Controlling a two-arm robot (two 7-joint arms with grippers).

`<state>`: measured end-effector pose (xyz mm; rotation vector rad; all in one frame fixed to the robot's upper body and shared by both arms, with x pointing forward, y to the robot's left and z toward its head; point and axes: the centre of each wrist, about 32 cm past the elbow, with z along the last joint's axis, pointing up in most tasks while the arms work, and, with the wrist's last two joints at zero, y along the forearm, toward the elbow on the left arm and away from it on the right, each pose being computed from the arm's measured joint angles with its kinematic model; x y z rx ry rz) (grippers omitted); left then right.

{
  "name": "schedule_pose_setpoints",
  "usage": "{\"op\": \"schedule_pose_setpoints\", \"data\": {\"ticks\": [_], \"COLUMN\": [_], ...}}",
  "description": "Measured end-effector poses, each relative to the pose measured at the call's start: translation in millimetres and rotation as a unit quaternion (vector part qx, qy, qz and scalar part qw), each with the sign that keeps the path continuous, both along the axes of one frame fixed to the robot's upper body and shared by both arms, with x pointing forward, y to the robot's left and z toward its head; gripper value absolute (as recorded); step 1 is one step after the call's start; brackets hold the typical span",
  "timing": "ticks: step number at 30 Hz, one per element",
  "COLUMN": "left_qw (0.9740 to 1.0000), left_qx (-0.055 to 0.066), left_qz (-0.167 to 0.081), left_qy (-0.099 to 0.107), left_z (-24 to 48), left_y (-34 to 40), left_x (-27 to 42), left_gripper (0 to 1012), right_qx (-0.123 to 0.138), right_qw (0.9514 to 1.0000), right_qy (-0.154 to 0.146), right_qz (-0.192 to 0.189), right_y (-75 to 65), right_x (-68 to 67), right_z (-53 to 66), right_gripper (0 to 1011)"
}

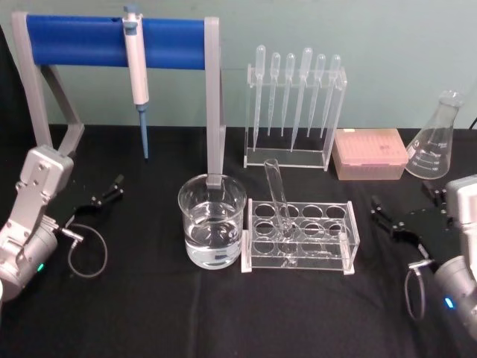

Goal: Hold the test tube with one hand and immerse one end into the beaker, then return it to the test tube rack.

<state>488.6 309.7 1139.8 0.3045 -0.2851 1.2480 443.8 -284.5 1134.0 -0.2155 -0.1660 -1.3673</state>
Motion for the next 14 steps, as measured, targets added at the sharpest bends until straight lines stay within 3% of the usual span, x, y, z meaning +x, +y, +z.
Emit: {"op": "schedule_pose_setpoints", "data": {"ticks": [3, 14], "left_qw": [1.0000, 1.0000], "left_qx": [0.000, 0.000], "left_qz": [0.000, 0.000], "left_qy": [0.000, 0.000], "left_z": [0.0, 0.0], "left_y": [0.0, 0.0], "left_x": [0.0, 0.0], "left_gripper": [1000, 1000], "right_qx": [-0.026, -0.018], "right_qw": [0.9996, 0.9998], "right_qy": [0.000, 0.000], "right_qz": [-0.007, -0.006], "right_y": [7.6, 5.1], "right_x": [6.2, 3.6], "right_z": [-2.0, -1.6], "right_gripper": [1002, 1002]}}
